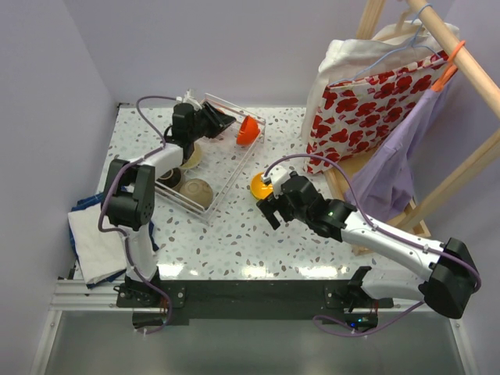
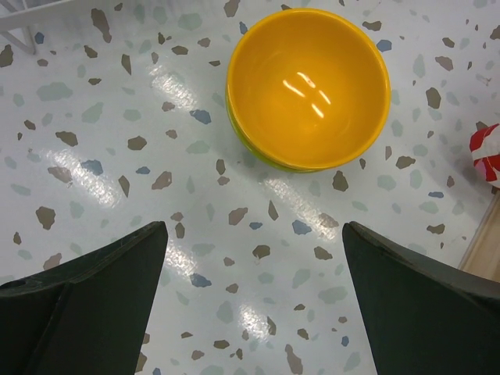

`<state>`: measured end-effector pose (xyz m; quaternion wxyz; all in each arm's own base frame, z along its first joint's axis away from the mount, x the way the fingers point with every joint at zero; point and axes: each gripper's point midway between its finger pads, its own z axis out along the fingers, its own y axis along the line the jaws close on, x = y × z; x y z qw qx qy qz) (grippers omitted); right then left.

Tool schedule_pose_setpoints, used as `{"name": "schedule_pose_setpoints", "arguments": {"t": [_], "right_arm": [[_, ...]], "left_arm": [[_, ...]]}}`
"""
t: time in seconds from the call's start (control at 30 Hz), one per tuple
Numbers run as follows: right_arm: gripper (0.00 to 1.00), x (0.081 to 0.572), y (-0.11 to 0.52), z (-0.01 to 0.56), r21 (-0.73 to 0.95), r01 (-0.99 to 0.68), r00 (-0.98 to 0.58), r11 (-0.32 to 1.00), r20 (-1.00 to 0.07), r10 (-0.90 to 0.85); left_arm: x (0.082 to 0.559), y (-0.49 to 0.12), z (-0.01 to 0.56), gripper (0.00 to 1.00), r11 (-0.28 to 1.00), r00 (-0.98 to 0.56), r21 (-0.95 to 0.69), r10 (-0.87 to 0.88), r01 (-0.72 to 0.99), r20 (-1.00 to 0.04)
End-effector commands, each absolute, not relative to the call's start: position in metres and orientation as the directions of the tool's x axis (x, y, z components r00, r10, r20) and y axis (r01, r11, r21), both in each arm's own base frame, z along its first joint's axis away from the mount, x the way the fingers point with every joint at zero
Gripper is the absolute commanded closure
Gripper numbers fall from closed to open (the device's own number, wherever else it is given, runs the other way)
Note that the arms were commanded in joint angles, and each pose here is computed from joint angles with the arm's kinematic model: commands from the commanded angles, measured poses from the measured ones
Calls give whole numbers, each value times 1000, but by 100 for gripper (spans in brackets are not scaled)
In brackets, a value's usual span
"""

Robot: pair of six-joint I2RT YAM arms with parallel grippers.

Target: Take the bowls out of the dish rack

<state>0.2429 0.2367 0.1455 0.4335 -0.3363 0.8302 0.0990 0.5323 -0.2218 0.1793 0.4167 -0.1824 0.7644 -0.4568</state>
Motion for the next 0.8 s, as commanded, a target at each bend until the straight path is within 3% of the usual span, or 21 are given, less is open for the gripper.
{"name": "schedule_pose_setpoints", "arguments": {"t": [0.0, 0.1, 0.4, 0.63, 0.77], "right_arm": [[1, 248, 245, 167, -100, -635, -368, 766, -833, -413], [1, 248, 246, 167, -98, -637, -370, 765, -831, -415], [1, 248, 245, 165, -99, -635, -377, 766, -826, -419], [1, 247, 244, 162, -102, -634, -382, 767, -821, -425], [1, 247, 245, 156, -99, -641, -392, 762, -811, -435]], "left_arm": [[532, -217, 209, 60, 619, -531, -758, -580, 205, -618], [530, -222, 201, 60, 614, -562, -758, -556, 220, -613], [538, -219, 180, 44, 675, -578, -706, -496, 213, -648], [554, -182, 180, 41, 857, -482, -502, -395, 112, -782], [554, -179, 168, 41, 918, -510, -388, -296, 83, -808]]}}
